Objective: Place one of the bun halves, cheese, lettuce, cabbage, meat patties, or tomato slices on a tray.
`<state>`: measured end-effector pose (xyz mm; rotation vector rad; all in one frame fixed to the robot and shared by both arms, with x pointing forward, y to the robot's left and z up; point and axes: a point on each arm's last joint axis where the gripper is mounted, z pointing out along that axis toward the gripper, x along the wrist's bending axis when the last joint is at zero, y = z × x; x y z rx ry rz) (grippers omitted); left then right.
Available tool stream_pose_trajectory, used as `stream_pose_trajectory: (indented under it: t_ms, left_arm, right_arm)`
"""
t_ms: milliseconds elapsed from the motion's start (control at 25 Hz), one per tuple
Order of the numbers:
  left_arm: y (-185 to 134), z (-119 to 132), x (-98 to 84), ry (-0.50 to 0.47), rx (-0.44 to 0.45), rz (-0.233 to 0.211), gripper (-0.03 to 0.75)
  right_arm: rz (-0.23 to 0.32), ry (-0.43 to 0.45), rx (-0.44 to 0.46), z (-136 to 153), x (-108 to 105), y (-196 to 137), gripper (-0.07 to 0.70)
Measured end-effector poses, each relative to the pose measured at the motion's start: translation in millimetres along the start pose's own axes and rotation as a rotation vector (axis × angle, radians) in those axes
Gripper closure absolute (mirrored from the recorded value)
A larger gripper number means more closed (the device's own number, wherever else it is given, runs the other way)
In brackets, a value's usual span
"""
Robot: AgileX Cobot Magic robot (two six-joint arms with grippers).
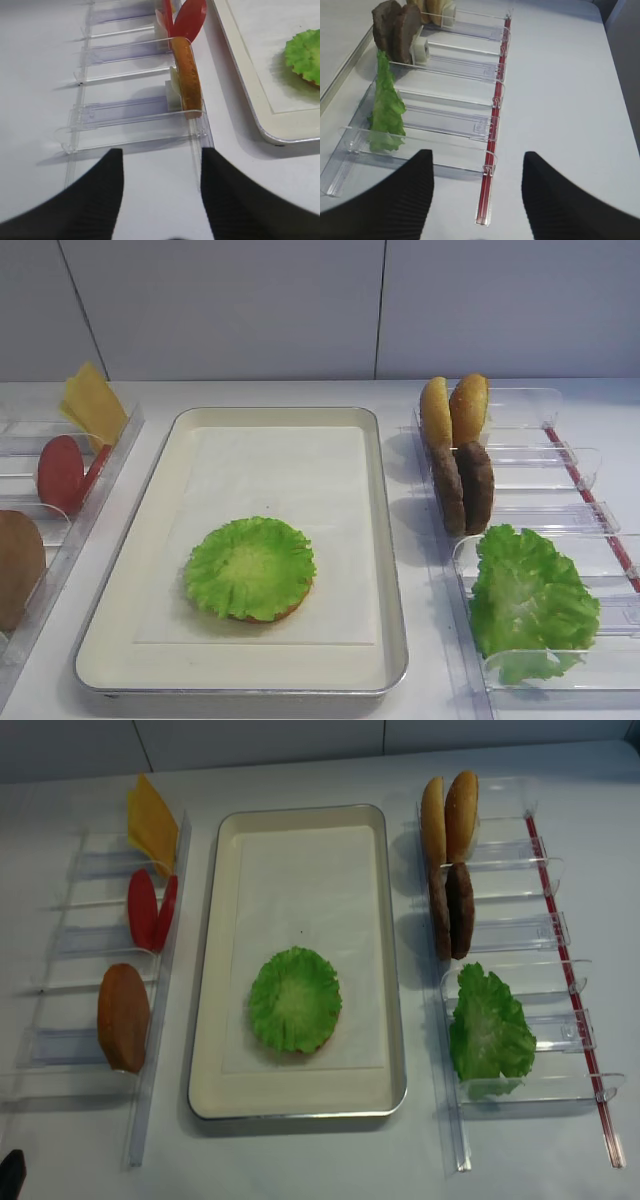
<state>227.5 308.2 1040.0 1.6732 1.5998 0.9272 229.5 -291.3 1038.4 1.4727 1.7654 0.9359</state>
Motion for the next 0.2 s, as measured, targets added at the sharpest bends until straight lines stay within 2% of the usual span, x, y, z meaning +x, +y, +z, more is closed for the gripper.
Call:
stream_pose_trajectory:
  t_ms: [200]
  left_arm:
    - [0.0, 0.0, 0.0, 0.000, 0.000, 0.000, 0.367]
  right_arm:
    - [0.000, 0.000, 0.000, 0.0, 0.0, 0.0, 0.213]
